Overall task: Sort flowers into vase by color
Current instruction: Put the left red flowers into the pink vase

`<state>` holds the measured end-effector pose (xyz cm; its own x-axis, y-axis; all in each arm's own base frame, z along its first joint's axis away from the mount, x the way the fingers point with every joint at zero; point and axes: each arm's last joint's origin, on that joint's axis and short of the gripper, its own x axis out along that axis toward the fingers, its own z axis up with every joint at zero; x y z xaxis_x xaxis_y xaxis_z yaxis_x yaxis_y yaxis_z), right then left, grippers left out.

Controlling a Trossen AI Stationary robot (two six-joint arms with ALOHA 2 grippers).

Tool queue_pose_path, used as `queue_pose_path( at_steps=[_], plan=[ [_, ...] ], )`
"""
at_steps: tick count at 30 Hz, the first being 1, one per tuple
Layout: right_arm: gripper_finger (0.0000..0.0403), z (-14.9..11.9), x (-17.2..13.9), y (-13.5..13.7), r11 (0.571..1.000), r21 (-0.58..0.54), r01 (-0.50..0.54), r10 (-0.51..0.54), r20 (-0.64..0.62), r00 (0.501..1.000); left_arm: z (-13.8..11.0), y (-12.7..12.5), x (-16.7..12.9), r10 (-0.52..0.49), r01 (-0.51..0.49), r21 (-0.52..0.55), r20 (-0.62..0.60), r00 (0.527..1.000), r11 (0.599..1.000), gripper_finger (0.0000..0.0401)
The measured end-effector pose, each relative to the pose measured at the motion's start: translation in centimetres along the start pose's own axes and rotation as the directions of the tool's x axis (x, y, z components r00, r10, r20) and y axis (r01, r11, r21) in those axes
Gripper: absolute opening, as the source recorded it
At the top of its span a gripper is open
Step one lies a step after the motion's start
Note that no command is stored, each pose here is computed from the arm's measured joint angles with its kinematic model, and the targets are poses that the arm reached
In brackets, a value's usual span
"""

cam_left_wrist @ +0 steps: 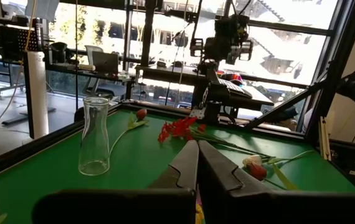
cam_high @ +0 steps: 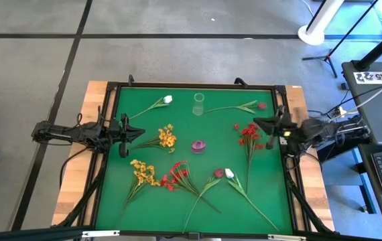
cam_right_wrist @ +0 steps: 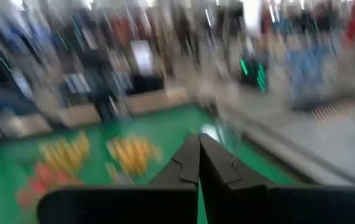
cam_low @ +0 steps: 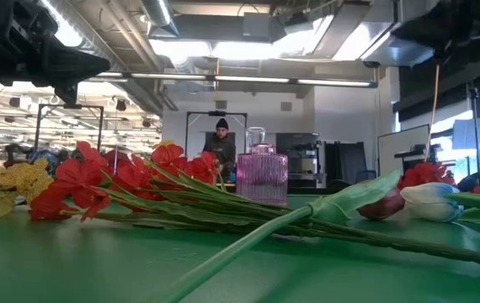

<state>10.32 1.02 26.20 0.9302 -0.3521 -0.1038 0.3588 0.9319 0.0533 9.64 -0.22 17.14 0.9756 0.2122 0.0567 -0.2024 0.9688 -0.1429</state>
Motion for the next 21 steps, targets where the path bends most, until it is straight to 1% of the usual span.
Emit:
queue_pose_path(
  at_steps=[2,4,6,8,12,16,19,21],
  plan=[
    [0.0001,0.0,0.8,0.6,0.999,0.004,0.038,-0.038,-0.12,0.992,0.0,0.0,0.0,0.0,0.0,0.0,0.0,1.0,1.0,0.0],
    [0.0001,0.2,1.6,1.2,0.998,0.027,0.057,-0.05,-0.214,0.976,0.0,0.0,0.0,0.0,0.0,0.0,0.0,1.0,1.0,0.0],
    [0.0001,0.4,2.3,1.8,0.998,0.029,0.047,-0.036,-0.29,0.956,0.0,0.0,0.0,0.0,0.0,0.0,0.0,1.0,1.0,0.0],
    [0.0001,0.7,3.0,2.5,0.999,0.039,0.012,0.003,-0.349,0.937,0.0,0.0,0.0,0.0,0.0,0.0,0.0,1.0,1.0,0.0],
    [0.0001,1.1,4.6,4.1,0.995,0.067,-0.078,0.1,-0.422,0.901,0.0,0.0,0.0,0.0,0.0,0.0,0.0,1.0,1.0,0.0],
    [0.0001,1.3,5.9,5.4,0.981,0.111,-0.157,0.19,-0.466,0.864,0.0,0.0,0.0,0.0,0.0,0.0,0.0,1.0,1.0,0.0],
    [0.0001,1.1,6.8,6.2,0.971,0.126,-0.201,0.237,-0.498,0.834,0.0,0.0,0.0,0.0,0.0,0.0,0.0,1.0,1.0,0.0],
    [0.0001,0.8,7.2,6.6,0.971,0.123,-0.207,0.241,-0.519,0.82,0.0,0.0,0.0,0.0,0.0,0.0,-0.001,1.0,1.0,0.0]
  ],
)
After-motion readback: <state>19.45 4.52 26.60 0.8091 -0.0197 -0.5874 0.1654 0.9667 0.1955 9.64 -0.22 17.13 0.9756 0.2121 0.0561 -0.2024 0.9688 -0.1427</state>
